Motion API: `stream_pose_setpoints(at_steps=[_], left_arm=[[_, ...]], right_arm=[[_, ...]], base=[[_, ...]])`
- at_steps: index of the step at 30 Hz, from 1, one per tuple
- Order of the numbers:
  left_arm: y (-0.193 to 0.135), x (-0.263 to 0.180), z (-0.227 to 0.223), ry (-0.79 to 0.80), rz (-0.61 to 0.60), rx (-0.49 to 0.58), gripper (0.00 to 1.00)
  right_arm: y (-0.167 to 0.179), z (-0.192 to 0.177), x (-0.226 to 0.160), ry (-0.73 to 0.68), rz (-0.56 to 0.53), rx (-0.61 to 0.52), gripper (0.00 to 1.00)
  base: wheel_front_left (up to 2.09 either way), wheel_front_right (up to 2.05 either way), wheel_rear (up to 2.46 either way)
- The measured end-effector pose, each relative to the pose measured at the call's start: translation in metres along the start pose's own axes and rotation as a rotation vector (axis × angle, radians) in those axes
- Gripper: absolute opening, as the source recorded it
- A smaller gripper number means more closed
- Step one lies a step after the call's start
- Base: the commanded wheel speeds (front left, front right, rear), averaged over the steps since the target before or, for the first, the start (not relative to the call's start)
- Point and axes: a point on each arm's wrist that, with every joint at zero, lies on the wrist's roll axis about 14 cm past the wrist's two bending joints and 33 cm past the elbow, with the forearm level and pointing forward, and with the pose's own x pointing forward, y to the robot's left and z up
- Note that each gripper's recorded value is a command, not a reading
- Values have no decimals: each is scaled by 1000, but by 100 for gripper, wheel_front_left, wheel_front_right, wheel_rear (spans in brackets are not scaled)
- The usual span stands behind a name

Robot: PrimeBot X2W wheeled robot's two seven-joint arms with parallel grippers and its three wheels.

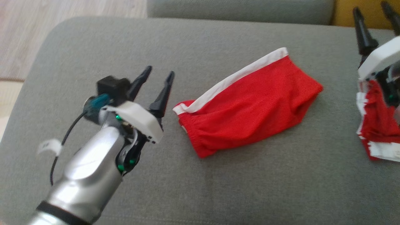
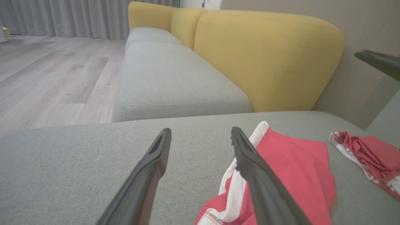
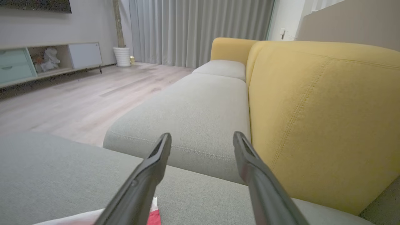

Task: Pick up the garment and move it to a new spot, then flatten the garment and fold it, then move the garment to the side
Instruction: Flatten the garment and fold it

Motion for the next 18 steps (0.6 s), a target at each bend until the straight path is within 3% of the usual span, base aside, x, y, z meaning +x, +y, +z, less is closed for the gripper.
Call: stream_pose_setpoints(at_steps=[9,18], left_arm=[[-9,-25,33,-157,74,-96,100],[-25,-47,20,-174,111,-125,100]], right_arm=[[-1,-1,-63,-102,-64,116,100],[16,-45,-123,-105,-135,186,100]], base=[[0,0,0],[0,0,0]])
